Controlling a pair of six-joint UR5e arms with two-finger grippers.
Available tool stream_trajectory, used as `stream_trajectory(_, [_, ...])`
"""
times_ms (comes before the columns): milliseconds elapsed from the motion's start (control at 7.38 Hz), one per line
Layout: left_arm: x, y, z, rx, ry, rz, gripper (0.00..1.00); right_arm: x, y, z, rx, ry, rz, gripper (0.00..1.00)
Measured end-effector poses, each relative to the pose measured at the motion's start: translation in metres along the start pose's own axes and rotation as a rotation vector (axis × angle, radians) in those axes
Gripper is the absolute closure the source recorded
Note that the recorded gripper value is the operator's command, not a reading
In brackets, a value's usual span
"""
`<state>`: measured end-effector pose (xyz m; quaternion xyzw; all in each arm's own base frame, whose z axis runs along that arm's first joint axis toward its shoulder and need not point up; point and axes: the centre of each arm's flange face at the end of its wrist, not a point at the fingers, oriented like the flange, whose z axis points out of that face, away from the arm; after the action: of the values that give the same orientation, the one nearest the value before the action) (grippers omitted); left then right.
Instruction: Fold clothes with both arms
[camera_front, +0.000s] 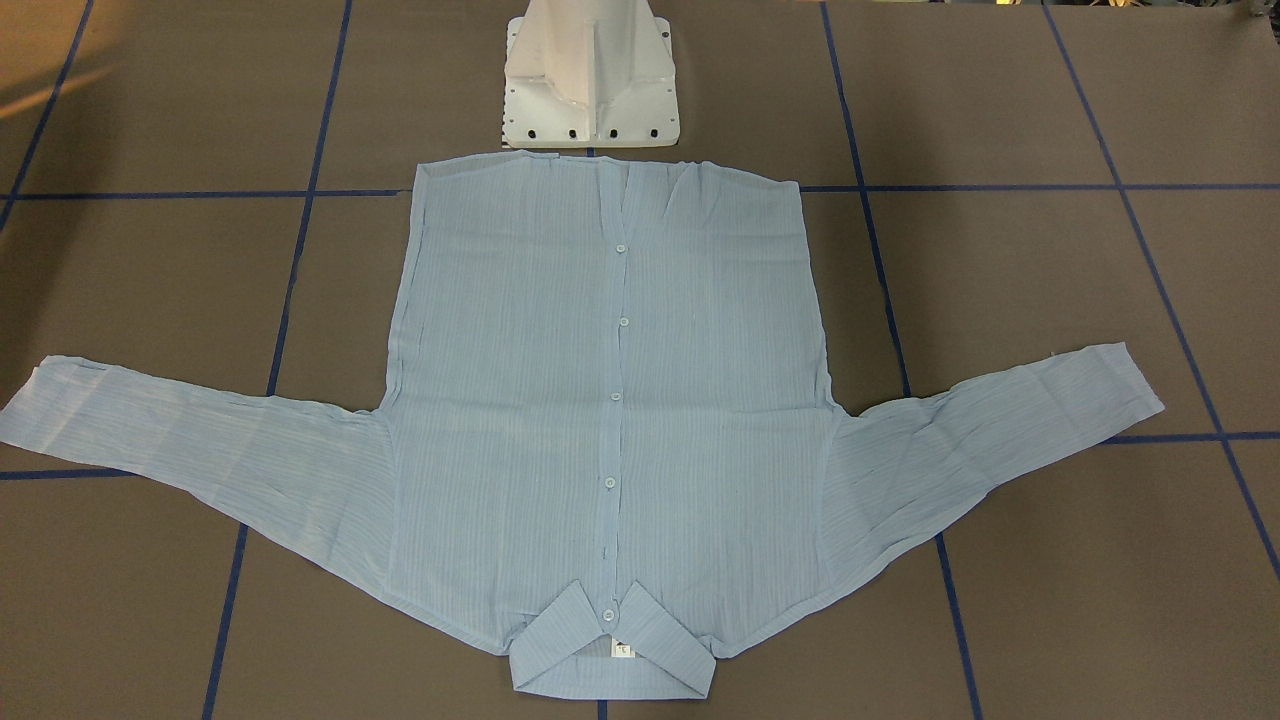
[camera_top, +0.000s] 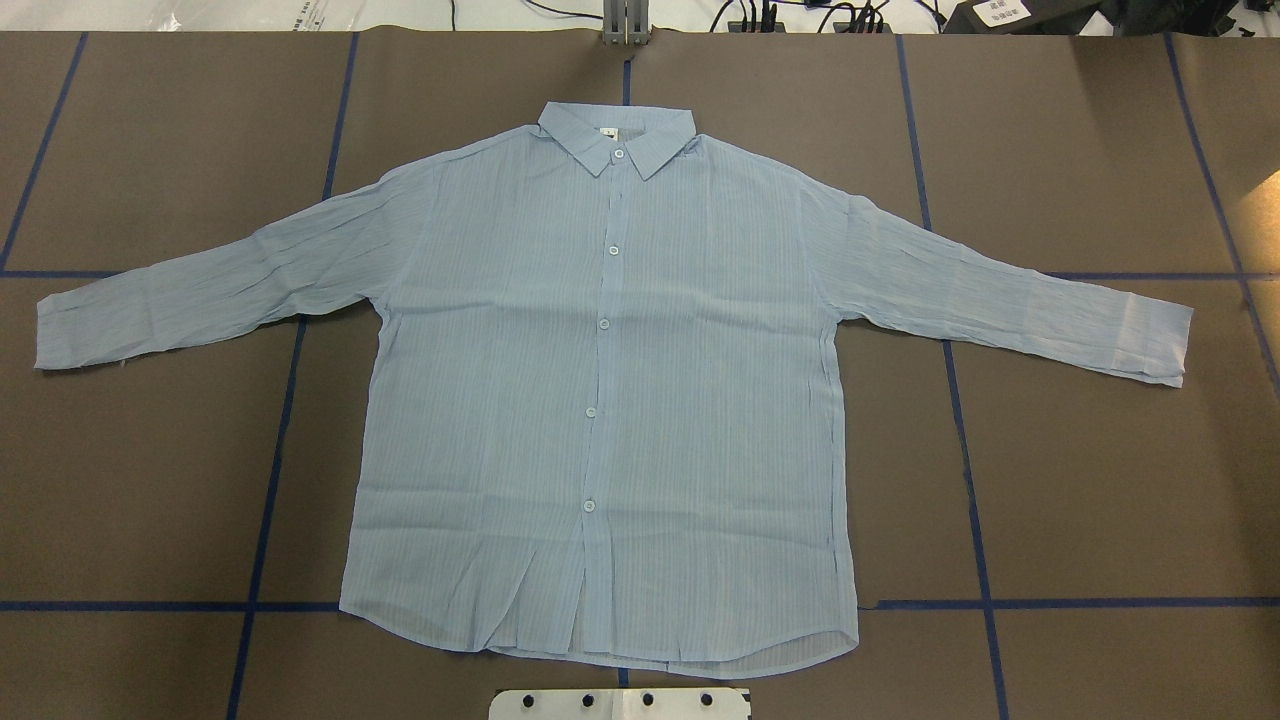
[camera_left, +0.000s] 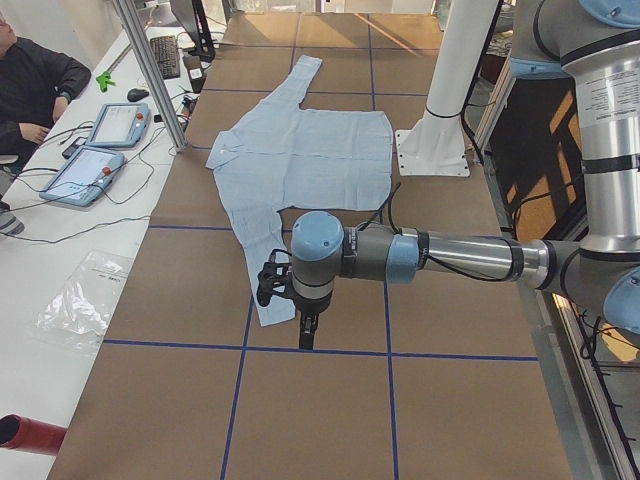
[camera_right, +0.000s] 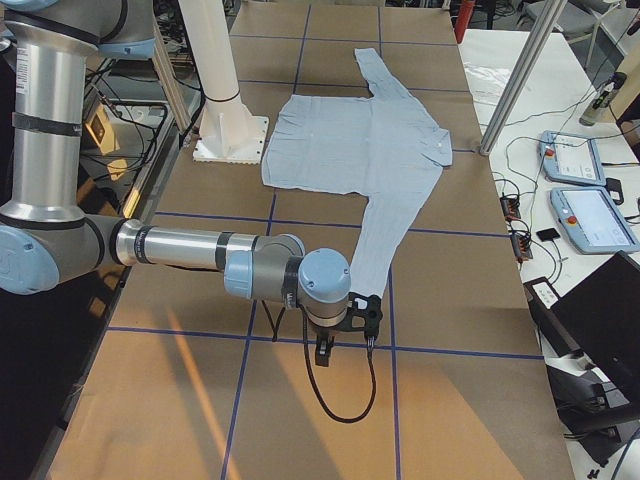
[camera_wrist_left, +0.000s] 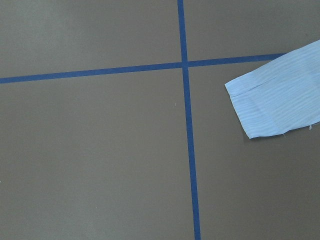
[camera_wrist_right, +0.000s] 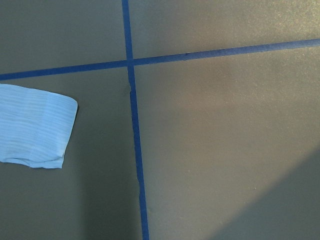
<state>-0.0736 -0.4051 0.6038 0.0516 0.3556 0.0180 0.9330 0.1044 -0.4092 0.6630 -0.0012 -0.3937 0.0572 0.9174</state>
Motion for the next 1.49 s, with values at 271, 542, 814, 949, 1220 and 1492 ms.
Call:
stream_trajectory(271, [0.0,0.0,0.0,0.0,0.001,-0.001,0.0,0.001,0.0,-0.003,0.008,-0.001,0.0,0.0])
stream_trajectory(542, [0.0,0.0,0.0,0.0,0.001,0.0,0.0,0.001,0.0,-0.004,0.009,-0.002,0.001,0.0])
stream_trajectory(814, [0.001,0.0,-0.002,0.003,0.001,0.002,0.0,0.002,0.0,-0.003,0.008,-0.001,0.003,0.0])
stream_trajectory(949, [0.002,0.0,-0.002,0.003,0.001,0.002,0.0,0.002,0.0,-0.003,0.008,-0.001,0.003,0.0])
stream_trajectory(1220, [0.002,-0.001,-0.002,0.005,0.001,0.005,0.0,0.0,-0.002,-0.005,0.013,-0.002,0.002,0.0])
stream_trajectory(1492, [0.008,-0.015,-0.009,0.026,-0.003,0.02,0.0,-0.003,-0.007,-0.008,0.018,-0.004,0.001,0.0])
